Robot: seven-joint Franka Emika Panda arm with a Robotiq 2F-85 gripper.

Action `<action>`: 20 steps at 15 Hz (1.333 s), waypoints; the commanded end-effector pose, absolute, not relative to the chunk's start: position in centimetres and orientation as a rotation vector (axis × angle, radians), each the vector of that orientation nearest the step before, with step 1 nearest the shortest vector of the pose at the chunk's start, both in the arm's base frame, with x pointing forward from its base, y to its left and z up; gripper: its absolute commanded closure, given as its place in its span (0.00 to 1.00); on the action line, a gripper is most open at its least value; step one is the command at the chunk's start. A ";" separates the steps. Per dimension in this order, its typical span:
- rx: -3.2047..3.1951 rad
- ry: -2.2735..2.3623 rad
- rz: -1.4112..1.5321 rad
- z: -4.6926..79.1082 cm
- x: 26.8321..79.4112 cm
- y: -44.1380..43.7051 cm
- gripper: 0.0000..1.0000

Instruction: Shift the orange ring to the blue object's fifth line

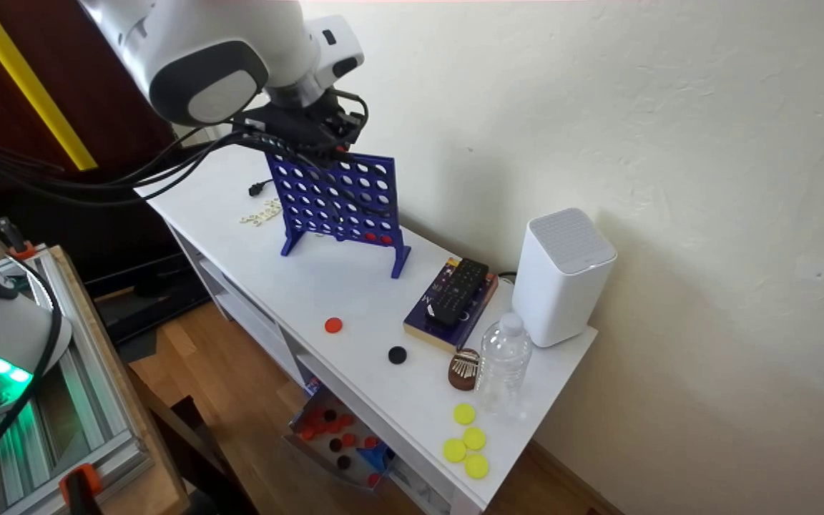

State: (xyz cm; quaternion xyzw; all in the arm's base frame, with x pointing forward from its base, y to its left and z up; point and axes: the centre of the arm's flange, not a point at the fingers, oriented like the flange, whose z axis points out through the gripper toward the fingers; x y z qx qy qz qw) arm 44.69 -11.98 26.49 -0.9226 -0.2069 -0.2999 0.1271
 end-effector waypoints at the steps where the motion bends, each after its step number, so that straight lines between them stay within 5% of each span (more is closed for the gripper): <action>1: -2.690 -0.616 -0.890 26.3 45.4 -12.0 0.91; 20: -2.687 -0.624 -0.912 25.6 46.0 -11.6 0.91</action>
